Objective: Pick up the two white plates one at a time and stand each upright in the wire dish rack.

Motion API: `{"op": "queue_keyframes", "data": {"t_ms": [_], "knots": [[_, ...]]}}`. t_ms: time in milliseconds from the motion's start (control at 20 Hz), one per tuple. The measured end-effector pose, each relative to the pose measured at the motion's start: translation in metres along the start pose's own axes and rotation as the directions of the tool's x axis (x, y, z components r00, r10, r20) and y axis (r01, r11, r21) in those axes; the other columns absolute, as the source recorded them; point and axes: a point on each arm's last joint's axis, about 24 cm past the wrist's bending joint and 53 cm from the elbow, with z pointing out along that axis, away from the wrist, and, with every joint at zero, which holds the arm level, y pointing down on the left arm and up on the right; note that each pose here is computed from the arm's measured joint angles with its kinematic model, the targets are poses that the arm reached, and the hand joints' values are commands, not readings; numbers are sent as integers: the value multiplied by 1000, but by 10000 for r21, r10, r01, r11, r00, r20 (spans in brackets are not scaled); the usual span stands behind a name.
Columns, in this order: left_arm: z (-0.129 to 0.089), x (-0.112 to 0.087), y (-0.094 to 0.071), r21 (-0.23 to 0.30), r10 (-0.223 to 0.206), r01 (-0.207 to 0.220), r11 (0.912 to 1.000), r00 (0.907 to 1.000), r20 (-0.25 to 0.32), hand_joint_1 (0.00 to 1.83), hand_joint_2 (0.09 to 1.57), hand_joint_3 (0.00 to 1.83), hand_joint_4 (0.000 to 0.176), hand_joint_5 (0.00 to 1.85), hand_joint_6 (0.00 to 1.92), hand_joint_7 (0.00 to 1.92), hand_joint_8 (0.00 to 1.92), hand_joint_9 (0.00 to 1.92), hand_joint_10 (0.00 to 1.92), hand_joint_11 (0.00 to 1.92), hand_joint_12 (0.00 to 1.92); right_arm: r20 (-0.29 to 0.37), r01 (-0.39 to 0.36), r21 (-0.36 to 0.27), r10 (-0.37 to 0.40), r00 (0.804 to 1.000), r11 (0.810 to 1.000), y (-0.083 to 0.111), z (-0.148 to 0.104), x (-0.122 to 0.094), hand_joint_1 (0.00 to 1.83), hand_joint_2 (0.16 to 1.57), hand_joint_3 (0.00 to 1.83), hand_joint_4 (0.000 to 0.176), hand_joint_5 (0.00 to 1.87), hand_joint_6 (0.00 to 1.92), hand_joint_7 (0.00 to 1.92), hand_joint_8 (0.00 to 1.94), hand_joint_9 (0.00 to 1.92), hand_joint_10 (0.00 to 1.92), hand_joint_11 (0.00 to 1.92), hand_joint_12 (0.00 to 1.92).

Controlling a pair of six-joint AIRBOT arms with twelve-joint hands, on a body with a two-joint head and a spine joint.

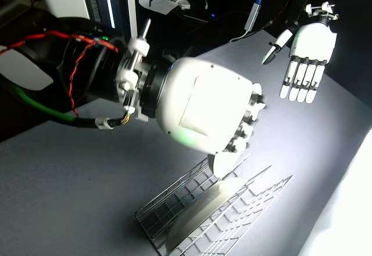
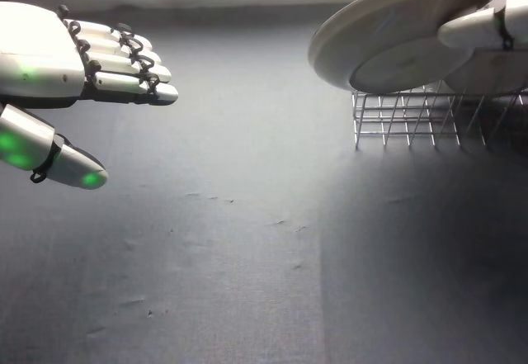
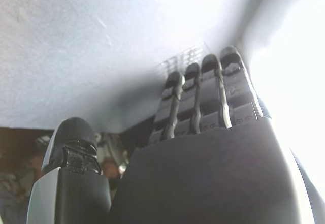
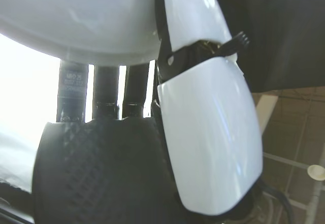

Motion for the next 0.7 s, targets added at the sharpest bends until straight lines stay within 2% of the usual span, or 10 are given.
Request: {"op": "queue_keyframes", "data": {"t_ms": [150,400,550,700], "knots": [[0,0,0,15,-3,3,10000,10000,-3,0,1183,0,0,32,7,10,1,0,0,0,0,196,144,176,-147,9997,9997,-11,-3,-11,1383,1093,2,0,963,938,1039,849,957,1175,878,1354],[0,0,0,20,-6,6,10000,10000,-1,0,1192,3,0,26,0,2,0,0,0,0,0,348,674,554,-694,9970,9962,-29,-7,-27,1379,1095,0,0,963,1016,1053,801,934,1138,844,1247],[0,0,0,19,1,-1,10000,10000,-3,0,1195,4,0,0,0,0,0,0,0,0,0,197,1389,630,-1404,9899,9883,-36,-10,-30,1380,1097,0,0,961,999,1043,838,935,1145,850,1250],[0,2,0,12,-21,21,10000,10000,-40,0,1200,6,0,40,16,19,8,0,0,0,0,115,1678,531,-1686,9856,9844,-37,-12,-29,1380,1098,1,0,965,1018,1037,832,924,1153,882,1273]]}}
